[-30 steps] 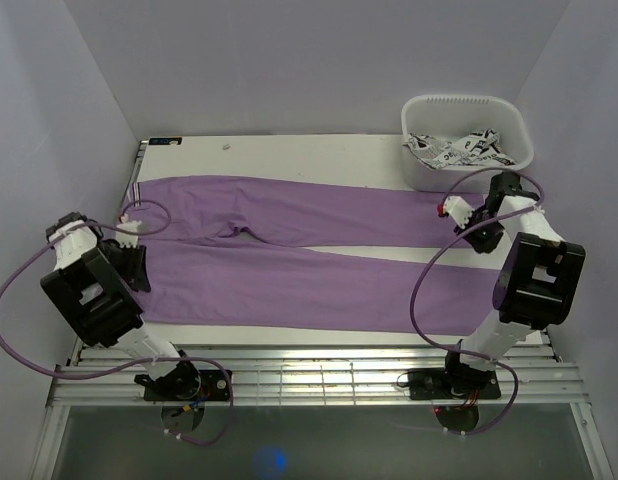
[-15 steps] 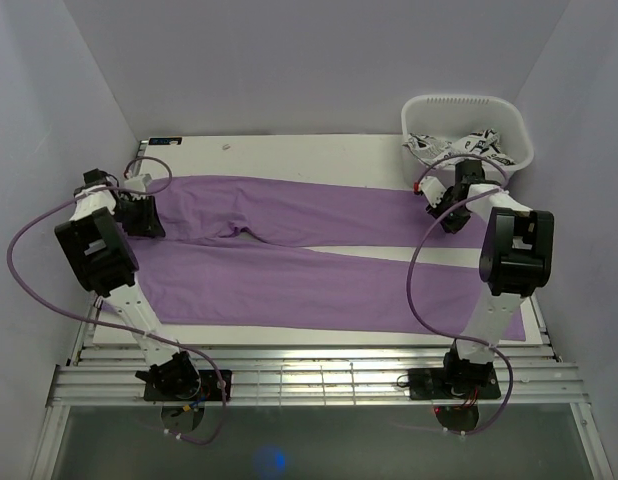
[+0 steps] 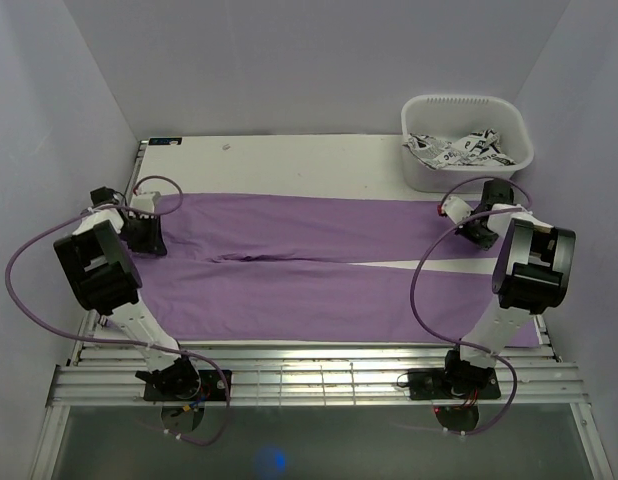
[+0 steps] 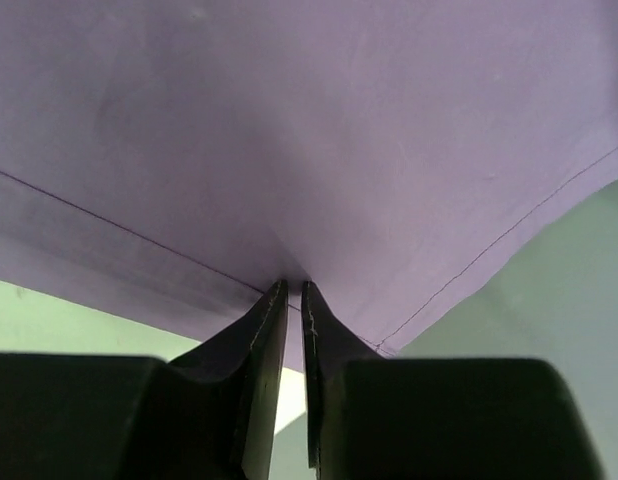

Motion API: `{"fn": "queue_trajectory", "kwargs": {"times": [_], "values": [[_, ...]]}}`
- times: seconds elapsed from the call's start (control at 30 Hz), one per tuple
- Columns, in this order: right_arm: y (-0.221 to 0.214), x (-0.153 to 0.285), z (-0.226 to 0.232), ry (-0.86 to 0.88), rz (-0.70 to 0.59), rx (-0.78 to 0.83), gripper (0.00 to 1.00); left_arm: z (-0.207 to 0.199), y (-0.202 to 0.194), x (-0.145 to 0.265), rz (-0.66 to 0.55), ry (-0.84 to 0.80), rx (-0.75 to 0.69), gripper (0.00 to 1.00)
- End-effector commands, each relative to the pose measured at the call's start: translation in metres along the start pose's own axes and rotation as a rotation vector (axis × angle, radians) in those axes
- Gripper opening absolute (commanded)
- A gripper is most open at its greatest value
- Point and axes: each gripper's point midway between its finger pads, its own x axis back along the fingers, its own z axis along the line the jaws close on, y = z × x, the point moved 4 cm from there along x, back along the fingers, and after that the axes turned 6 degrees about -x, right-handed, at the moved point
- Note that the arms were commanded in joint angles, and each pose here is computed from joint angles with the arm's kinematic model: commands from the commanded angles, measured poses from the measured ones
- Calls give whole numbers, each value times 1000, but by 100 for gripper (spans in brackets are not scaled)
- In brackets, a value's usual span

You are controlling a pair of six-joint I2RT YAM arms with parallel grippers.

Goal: Fold and stack the trousers
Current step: Flatten the trousers out

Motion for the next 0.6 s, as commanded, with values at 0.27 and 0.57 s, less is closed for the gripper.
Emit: {"fn": "queue_trajectory", "kwargs": {"times": [0.27, 0.57], "values": [[-31, 60, 40, 248, -18, 149, 23, -11, 26, 69, -22, -79, -169, 65], [29, 89, -35, 134, -259, 126, 77, 37, 144, 80, -310, -91, -359, 77]]}}
